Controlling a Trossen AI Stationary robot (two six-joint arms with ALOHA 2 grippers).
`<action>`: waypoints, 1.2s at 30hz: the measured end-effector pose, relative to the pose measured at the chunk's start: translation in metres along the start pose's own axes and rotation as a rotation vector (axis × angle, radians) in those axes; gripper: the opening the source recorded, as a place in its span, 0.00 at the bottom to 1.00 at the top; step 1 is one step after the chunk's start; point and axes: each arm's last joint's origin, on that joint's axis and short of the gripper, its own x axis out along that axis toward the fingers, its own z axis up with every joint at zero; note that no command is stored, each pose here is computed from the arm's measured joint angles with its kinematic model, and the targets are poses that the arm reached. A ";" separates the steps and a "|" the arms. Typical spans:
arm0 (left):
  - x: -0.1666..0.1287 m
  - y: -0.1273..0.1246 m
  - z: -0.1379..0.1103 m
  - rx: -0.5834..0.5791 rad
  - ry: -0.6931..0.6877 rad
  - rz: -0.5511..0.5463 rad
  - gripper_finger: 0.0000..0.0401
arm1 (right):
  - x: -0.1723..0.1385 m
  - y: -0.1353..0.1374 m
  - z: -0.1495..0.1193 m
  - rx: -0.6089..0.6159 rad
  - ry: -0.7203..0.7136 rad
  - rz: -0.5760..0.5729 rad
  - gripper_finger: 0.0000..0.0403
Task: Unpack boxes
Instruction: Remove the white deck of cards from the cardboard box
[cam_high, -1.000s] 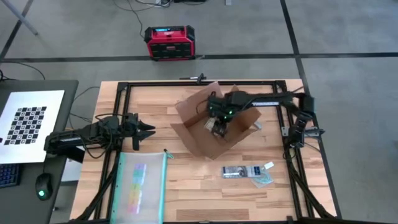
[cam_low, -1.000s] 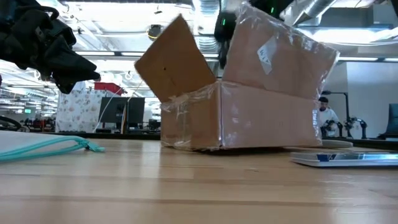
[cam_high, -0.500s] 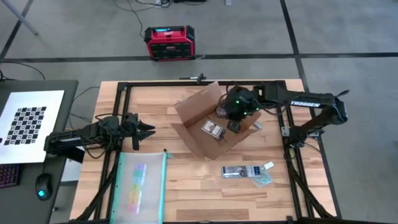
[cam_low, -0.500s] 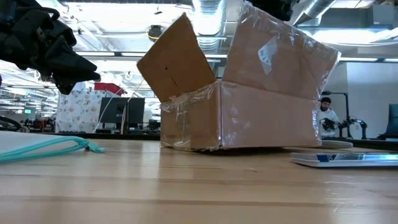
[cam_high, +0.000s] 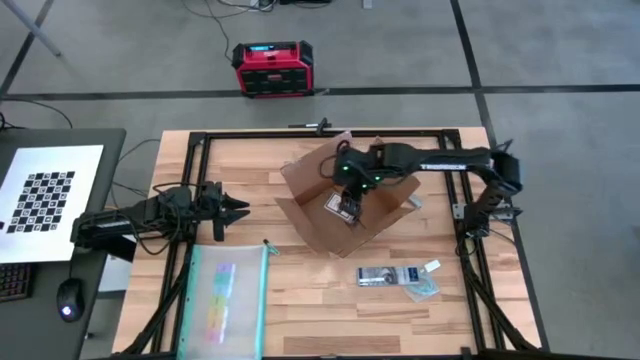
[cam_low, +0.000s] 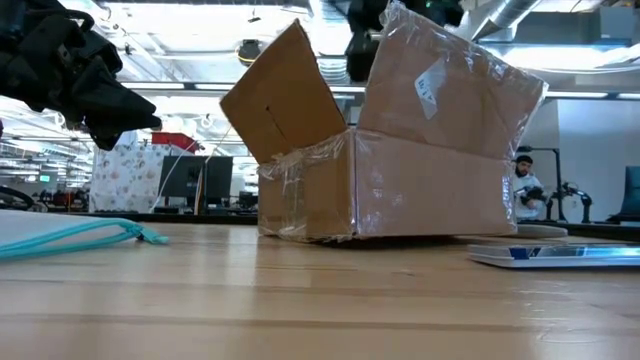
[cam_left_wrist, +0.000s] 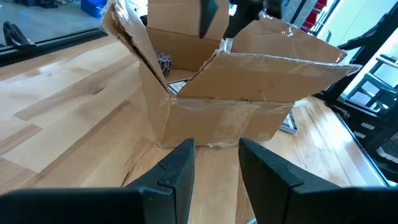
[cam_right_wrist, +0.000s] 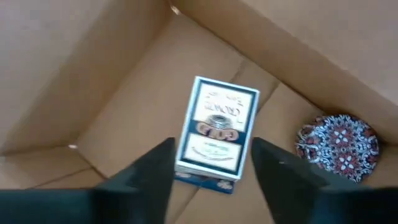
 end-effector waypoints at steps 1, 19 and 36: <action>0.000 0.000 0.000 -0.001 0.000 0.000 0.27 | 0.003 -0.002 0.001 0.006 0.008 -0.004 0.56; 0.000 0.000 0.000 -0.060 -0.001 0.000 0.27 | 0.000 0.003 0.026 0.022 -0.236 -0.018 0.71; 0.000 0.000 0.000 -0.060 -0.001 -0.001 0.27 | 0.000 0.008 0.027 0.133 -0.267 -0.071 0.97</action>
